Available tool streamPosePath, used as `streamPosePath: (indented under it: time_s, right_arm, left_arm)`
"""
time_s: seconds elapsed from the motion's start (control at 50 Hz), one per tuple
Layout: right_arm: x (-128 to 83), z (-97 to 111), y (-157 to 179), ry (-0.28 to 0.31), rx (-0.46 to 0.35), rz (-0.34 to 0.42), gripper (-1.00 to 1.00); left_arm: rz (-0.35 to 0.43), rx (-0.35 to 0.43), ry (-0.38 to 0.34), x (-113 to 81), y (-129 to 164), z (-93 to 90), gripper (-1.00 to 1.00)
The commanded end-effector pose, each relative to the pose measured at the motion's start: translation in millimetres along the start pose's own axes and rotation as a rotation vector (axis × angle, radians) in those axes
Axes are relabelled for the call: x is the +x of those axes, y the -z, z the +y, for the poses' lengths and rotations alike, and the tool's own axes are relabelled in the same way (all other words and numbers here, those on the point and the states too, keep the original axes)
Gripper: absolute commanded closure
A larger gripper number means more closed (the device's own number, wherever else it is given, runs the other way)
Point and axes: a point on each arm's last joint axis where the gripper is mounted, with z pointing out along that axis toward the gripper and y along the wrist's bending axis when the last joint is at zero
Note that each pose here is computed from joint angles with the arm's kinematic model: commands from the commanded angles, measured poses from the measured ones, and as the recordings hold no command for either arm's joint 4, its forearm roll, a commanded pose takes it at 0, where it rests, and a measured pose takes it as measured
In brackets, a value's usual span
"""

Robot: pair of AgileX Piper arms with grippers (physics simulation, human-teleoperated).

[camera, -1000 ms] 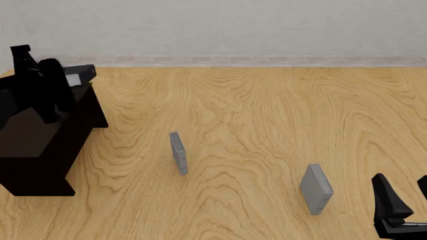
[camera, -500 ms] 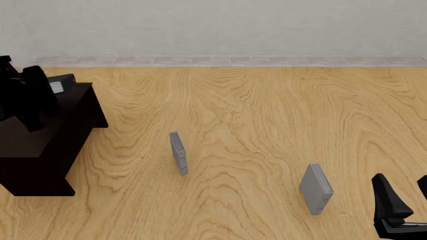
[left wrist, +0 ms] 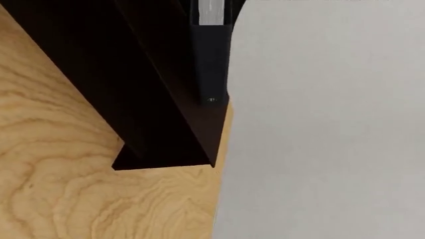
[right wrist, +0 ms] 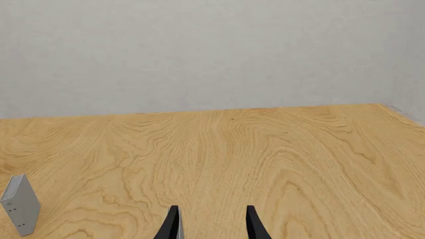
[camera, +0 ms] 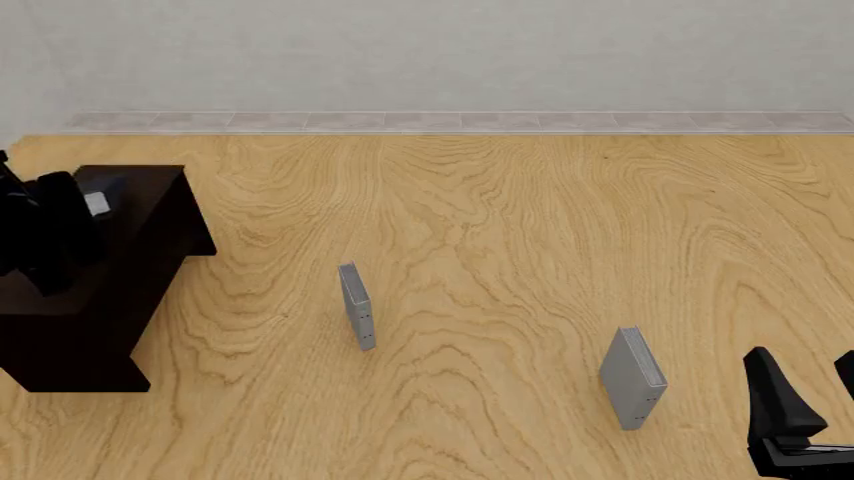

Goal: Pick up the book in the middle and place it on the cabinet shelf.

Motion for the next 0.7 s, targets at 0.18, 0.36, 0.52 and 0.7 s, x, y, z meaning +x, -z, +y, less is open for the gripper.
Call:
streamPosePath:
  time_s: [0.18,0.36,0.52,0.7]
  right_arm:
    - [0.0,0.0,-0.1,0.001,0.0,0.0,-1.0]
    - [0.0,0.0,0.1,0.003,0.001,-0.001,-1.0]
    - [0.0,-0.1,0.2,0.004,0.002,-0.001,-1.0]
    - [-0.1,-0.2,0.2,0.006,0.003,-0.001,-1.0]
  left_arm:
    - [0.0,0.045,-0.096,1.9,0.2,-14.6,-1.0]
    - [0.001,0.061,-0.1,2.7,1.7,-22.6,-1.0]
    - [-0.012,0.061,-0.091,-1.5,4.5,-20.2,-1.0]
    - [-0.046,0.066,-0.07,-12.3,16.2,-15.3,-1.0]
